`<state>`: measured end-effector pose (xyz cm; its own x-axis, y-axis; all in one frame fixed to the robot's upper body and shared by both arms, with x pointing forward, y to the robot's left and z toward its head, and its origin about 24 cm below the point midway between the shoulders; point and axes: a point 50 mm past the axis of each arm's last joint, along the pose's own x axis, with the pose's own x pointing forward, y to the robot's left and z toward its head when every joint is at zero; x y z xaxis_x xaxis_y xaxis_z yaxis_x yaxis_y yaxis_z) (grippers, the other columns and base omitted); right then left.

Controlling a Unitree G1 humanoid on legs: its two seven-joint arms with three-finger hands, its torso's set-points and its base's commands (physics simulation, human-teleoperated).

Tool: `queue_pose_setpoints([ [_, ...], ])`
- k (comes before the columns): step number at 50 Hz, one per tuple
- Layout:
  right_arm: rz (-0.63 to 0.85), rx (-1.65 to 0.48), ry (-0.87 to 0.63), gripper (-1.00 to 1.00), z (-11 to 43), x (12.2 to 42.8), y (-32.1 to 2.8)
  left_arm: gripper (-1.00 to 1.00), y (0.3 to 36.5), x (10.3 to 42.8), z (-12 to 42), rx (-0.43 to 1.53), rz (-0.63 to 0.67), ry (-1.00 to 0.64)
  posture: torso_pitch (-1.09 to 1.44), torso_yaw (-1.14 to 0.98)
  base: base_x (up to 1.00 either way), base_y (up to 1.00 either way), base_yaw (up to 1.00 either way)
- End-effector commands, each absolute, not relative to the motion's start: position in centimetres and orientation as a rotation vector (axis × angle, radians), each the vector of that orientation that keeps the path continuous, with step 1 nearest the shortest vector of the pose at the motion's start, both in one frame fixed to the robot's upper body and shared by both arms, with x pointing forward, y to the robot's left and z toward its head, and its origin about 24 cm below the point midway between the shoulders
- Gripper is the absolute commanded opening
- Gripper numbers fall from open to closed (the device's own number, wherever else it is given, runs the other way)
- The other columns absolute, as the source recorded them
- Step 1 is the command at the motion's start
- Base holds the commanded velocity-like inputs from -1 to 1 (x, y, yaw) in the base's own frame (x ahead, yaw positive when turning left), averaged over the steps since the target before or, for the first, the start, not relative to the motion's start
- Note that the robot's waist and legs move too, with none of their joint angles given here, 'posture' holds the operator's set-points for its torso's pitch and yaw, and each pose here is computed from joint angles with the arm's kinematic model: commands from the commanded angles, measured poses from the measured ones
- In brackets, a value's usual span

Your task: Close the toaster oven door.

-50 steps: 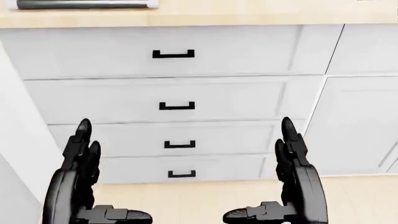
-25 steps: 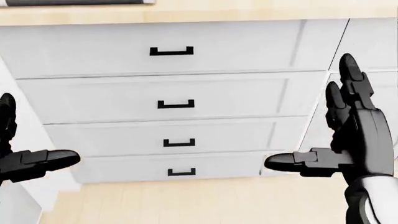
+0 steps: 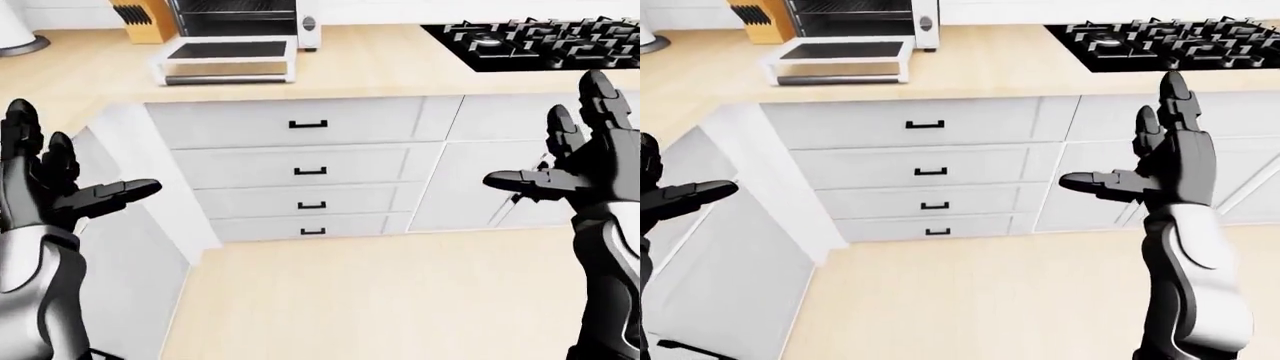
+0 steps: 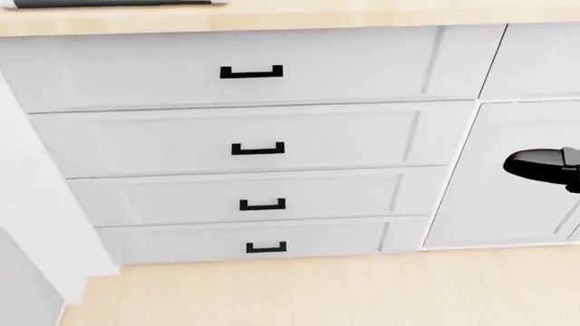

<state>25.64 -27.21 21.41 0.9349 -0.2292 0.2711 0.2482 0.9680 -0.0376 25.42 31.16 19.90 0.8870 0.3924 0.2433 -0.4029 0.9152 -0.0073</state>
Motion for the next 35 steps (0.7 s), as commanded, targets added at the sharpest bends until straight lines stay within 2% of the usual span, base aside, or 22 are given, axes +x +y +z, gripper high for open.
queue_pose_setpoints([
  [1,-0.250,-0.090,-0.345,1.00,23.0,25.2,-27.3,1.00,31.3,25.0,21.6,0.067,0.417,-0.325,0.00,0.00,0.00,0.00,0.00],
  [15,-0.263,-0.099,-0.375,1.00,24.8,24.5,-27.6,1.00,31.6,23.8,24.7,0.041,0.436,-0.393,0.00,0.00,0.00,0.00,0.00],
  [35,-0.256,-0.075,-0.359,1.00,24.6,24.7,-27.7,1.00,31.6,23.8,24.8,0.041,0.440,-0.394,0.00,0.00,0.00,0.01,0.00],
])
